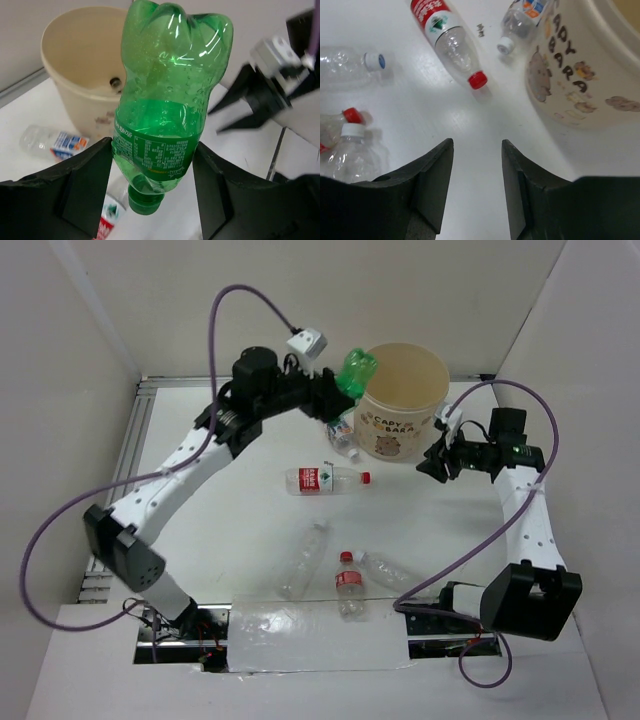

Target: Put the plastic bottles in the bin

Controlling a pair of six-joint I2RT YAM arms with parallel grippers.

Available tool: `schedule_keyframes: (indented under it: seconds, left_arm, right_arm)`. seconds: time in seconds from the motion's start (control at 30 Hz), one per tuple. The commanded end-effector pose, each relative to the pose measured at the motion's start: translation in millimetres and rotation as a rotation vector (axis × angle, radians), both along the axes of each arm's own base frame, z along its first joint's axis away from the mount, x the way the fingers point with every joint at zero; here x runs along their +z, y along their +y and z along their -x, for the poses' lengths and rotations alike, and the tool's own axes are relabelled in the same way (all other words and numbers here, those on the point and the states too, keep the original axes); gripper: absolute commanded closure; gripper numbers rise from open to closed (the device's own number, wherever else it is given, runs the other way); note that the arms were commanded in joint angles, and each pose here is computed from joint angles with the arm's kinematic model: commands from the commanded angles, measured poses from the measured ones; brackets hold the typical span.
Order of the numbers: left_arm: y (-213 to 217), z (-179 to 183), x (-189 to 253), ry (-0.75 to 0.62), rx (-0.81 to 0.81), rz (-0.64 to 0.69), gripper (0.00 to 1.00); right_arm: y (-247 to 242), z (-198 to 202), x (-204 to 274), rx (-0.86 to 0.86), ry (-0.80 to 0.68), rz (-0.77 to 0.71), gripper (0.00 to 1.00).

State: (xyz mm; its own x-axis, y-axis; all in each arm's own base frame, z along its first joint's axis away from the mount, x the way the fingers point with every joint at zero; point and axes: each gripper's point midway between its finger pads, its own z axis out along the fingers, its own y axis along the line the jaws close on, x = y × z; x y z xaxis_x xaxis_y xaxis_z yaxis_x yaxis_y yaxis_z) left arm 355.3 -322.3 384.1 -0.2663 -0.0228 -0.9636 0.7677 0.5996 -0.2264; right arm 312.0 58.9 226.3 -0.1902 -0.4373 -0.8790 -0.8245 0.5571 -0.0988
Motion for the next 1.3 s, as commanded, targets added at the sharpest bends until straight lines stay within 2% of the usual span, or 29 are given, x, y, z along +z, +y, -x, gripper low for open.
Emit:
schedule_keyframes:
  seconds: [0.0, 0.13, 0.17, 0.33, 0.4, 0.43, 0.47, 0.5, 0.53, 0.57, 0.73, 0.77, 0.83, 0.87, 0.93, 0.97, 1.0, 1.03, 1.07, 1.1, 1.13, 1.17, 1.2, 1.23, 1.27]
  left_arm:
    - [-32.1, -41.2, 47.6, -0.102, -0.045, 0.146, 1.0]
    - [-69.8, -85.9, 66.5, -0.119, -0.063, 0.323, 1.0]
    - [-75.5, -94.7, 67.5, -0.085, -0.053, 0.376, 1.0]
    - [-105.6, -149.2, 36.8, 0.011, -0.002, 0.48, 1.0]
    - [-115.3, -154.8, 22.9, 0.051, 0.004, 0.48, 1.0]
    - [-117.0, -157.3, 20.3, 0.055, 0.005, 0.478, 0.91]
    - [-119.1, -160.4, 8.5, 0.078, 0.011, 0.462, 0.58]
    - [-120.5, -162.5, 2.4, 0.086, 0.013, 0.456, 0.57]
    - [-121.0, -165.7, -12.1, 0.109, 0.029, 0.441, 0.2]
    - [-117.8, -161.6, -8.6, 0.099, 0.028, 0.436, 0.01]
    - [-100.1, -143.9, 32.5, -0.01, 0.033, 0.396, 0.01]
    - [-89.8, -130.3, 50.1, -0.035, 0.033, 0.381, 0.01]
    - [-71.3, -118.8, 46.2, -0.039, 0.082, 0.305, 0.01]
    - [-52.3, -97.1, 42.7, -0.022, 0.104, 0.272, 0.01]
    - [-18.2, -82.7, 18.7, 0.014, 0.175, 0.197, 0.01]
    - [3.8, -56.9, -4.5, 0.048, 0.2, 0.137, 0.01]
    - [21.3, -47.0, -20.8, 0.078, 0.234, 0.096, 0.01]
    - [39.8, -32.1, -49.4, 0.146, 0.28, 0.021, 0.01]
    - [60.4, -15.7, -98.6, 0.23, 0.317, -0.068, 0.01]
    - [73.3, 1.0, -113.6, 0.271, 0.336, -0.097, 0.01]
    - [88.1, 25.1, -105.9, 0.263, 0.336, -0.091, 0.01]
    - [103.7, 49.4, -149.2, 0.379, 0.361, -0.155, 0.01]
    - [109.8, 65.8, -159.7, 0.414, 0.368, -0.166, 0.01]
    - [120.0, 83.6, -154.9, 0.415, 0.375, -0.137, 0.01]
    - [125.3, 95.6, -163.0, 0.46, 0.392, -0.117, 0.01]
  right_arm:
    - [7.1, 21.4, -1.7, 0.032, -0.001, -0.018, 0.49]
    - [7.1, 32.8, -9.7, 0.022, 0.02, -0.023, 0.37]
    - [6.1, 34.3, -15.5, 0.016, 0.035, -0.018, 0.35]
    - [9.5, 51.0, -28.1, 0.025, 0.057, -0.016, 0.22]
    - [12.2, 55.2, -32.7, 0.026, 0.065, -0.032, 0.12]
    - [12.4, 55.8, -32.0, 0.026, 0.049, -0.028, 0.07]
    - [13.9, 55.6, -32.1, 0.027, 0.033, -0.037, 0.0]
    - [15.0, 54.9, -32.7, 0.028, 0.032, -0.048, 0.0]
    - [15.0, 54.5, -32.2, 0.028, 0.014, -0.044, 0.0]
    - [19.8, 53.6, -33.4, 0.046, 0.004, -0.06, 0.0]
    - [38.8, 55.2, -50.3, 0.208, -0.054, 0.007, 0.0]
    - [48.2, 56.2, -55.5, 0.246, -0.055, 0.019, 0.0]
    - [52.7, 40.1, -61.1, 0.262, -0.115, 0.076, 0.0]
    - [64.5, 39.4, -64.7, 0.303, -0.133, 0.092, 0.0]
    - [73.1, 19.7, -67.3, 0.317, -0.201, 0.149, 0.0]
    - [87.8, 18.1, -69.1, 0.352, -0.217, 0.16, 0.0]
    - [94.0, 12.2, -70.2, 0.361, -0.242, 0.179, 0.0]
    - [97.9, -5.3, -69.4, 0.346, -0.291, 0.219, 0.0]
    - [111.9, -6.9, -71.7, 0.37, -0.306, 0.227, 0.0]
    - [118.2, -14.4, -68.4, 0.372, -0.336, 0.239, 0.0]
    - [123.6, -26.2, -74.3, 0.368, -0.346, 0.258, 0.0]
    - [137.0, -31.8, -68.9, 0.39, -0.37, 0.258, 0.0]
    - [144.5, -36.6, -69.2, 0.403, -0.374, 0.256, 0.0]
    - [151.5, -42.1, -86.3, 0.419, -0.331, 0.268, 0.0]
    - [160.3, -54.0, -78.7, 0.419, -0.358, 0.275, 0.0]
